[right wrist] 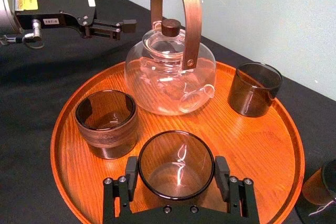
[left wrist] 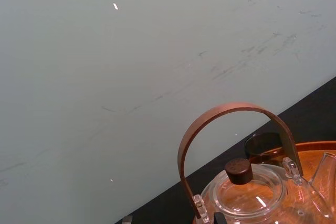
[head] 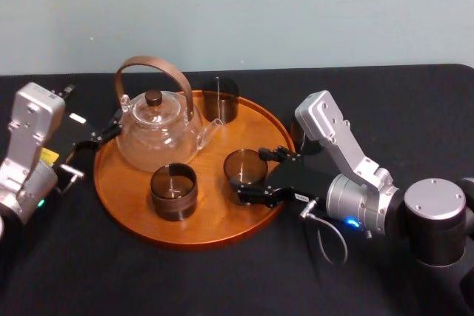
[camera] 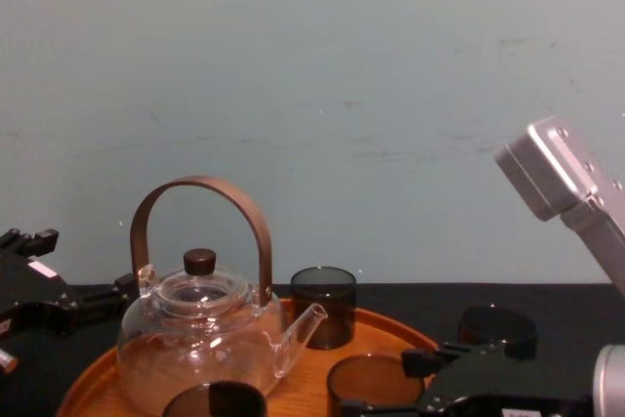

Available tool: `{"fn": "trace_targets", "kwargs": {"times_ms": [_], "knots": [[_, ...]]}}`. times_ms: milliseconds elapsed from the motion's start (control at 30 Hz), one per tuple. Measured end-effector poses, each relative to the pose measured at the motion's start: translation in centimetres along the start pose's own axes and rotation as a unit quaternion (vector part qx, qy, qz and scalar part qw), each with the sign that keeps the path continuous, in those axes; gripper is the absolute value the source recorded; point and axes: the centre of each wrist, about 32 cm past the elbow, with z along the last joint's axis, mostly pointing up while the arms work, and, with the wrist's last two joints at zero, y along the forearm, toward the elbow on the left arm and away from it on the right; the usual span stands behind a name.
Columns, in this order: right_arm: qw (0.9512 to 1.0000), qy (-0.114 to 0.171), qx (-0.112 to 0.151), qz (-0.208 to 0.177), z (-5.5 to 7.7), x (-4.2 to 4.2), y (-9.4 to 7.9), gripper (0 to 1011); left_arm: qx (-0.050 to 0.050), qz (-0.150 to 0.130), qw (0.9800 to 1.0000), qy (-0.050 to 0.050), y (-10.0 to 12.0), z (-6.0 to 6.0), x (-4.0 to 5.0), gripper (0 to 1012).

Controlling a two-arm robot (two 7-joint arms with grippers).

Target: Pick up the glass from the table and place it on the tray.

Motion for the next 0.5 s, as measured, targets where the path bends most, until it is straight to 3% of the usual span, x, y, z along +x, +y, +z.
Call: {"fn": "trace_targets", "kwargs": {"times_ms": [200,500], "knots": [[1.0,0.0,0.0,0.0,0.01,0.01,-0.03,1002,0.0,0.0,1.0,0.0,0.0,0.0,0.0,1001],[1.0,0.006,0.003,0.001,-0.1,0.07,-0.14,1002,0.0,0.0,1.0,0.0,0.0,0.0,0.0,1002]]}}
